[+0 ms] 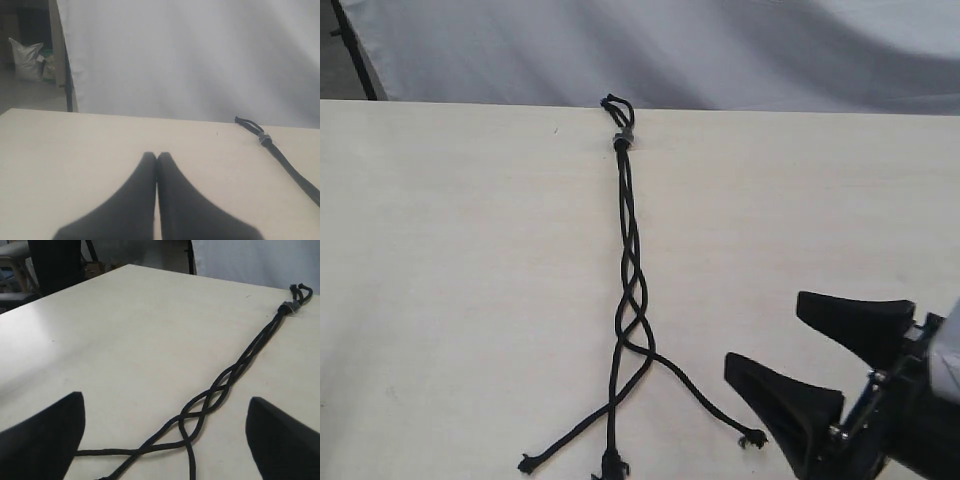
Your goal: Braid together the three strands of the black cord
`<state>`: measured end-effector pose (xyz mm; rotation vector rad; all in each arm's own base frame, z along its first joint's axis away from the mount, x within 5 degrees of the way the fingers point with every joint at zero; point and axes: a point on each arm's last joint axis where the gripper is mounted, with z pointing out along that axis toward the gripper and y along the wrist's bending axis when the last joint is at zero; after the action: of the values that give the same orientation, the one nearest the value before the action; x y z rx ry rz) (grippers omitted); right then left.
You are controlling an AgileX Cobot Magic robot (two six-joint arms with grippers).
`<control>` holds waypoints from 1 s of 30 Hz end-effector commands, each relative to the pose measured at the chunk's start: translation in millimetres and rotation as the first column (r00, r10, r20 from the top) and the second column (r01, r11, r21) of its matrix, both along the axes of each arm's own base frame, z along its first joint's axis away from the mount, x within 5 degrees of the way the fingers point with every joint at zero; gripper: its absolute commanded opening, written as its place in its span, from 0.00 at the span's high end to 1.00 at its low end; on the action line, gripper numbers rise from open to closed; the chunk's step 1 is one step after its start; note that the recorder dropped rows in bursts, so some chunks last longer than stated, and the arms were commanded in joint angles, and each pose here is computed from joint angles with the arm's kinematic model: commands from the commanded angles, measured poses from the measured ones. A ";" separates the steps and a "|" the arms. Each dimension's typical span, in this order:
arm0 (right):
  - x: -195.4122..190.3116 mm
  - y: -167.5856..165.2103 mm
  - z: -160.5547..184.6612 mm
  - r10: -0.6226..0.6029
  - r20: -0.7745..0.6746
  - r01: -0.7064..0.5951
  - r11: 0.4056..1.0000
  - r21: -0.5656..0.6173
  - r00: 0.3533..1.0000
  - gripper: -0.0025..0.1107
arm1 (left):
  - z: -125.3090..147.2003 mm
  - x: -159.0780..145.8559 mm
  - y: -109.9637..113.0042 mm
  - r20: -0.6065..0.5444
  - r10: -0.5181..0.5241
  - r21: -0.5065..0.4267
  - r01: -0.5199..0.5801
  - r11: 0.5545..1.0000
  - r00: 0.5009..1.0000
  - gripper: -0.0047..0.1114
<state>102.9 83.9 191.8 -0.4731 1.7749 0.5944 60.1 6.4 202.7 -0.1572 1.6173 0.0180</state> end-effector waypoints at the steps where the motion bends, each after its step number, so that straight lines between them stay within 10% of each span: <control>1: -6.3 -24.8 19.0 -0.138 0.214 0.116 0.987 0.116 0.967 0.26 | -0.7 -0.3 0.0 0.002 0.001 0.003 -0.001 1.000 1.000 0.95; 12: -45.3 -86.7 38.8 -0.666 0.334 0.577 0.745 0.334 0.667 0.26 | -0.7 -0.3 0.0 0.002 0.001 0.003 -0.001 1.000 1.000 0.95; 30: -46.8 -87.4 6.5 -0.652 0.190 0.665 0.747 -0.001 0.734 0.26 | -0.7 -0.3 0.0 0.002 0.001 0.003 -0.001 1.000 1.000 0.95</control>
<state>56.7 -3.3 202.6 0.1051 1.6101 0.0052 60.1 6.4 202.7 -0.1572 1.6173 0.0180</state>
